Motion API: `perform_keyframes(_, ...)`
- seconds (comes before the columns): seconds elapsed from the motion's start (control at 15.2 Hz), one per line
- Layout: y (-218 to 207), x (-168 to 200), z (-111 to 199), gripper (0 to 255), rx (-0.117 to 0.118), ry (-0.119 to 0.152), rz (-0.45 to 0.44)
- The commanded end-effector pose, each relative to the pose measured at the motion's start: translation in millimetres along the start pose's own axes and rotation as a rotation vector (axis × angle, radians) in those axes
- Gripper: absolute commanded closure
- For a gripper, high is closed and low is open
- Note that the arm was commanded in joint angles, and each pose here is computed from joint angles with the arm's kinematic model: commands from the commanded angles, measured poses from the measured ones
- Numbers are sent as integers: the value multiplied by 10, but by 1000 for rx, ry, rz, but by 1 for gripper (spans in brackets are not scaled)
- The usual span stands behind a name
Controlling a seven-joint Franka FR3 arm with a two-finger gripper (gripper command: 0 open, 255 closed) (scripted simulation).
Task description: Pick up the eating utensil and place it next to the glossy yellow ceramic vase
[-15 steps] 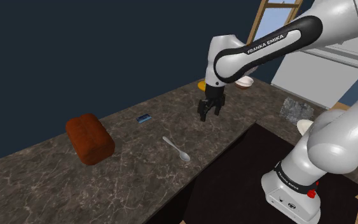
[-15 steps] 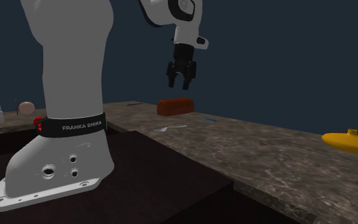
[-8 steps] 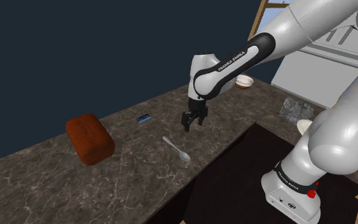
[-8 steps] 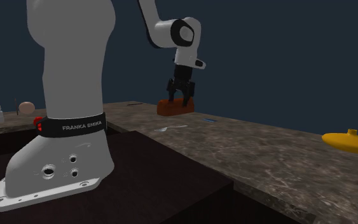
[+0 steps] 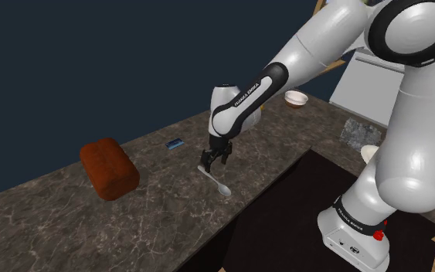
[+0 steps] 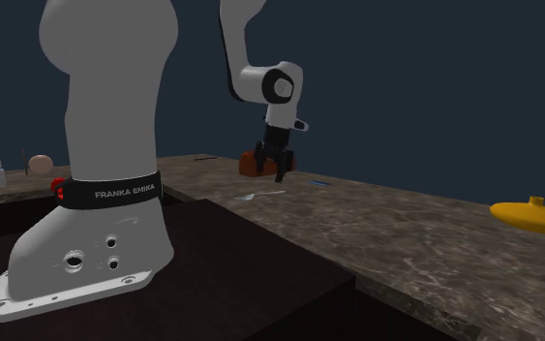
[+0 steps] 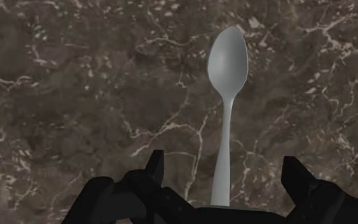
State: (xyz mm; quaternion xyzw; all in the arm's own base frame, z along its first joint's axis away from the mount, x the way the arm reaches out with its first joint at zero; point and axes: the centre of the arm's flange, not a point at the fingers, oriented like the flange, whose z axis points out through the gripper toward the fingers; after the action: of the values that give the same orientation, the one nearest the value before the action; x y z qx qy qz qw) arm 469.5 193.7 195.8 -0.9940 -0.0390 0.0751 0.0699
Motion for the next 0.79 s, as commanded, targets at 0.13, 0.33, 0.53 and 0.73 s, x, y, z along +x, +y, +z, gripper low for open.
perform_keyframes(0.13,-81,84,249,0,5,1,-6)
perform_keyframes(0.33,-82,84,408,0,5,1,-6)
perform_keyframes(0.53,-82,84,491,0,5,1,-6)
perform_keyframes(0.73,-82,84,491,0,5,1,-6)
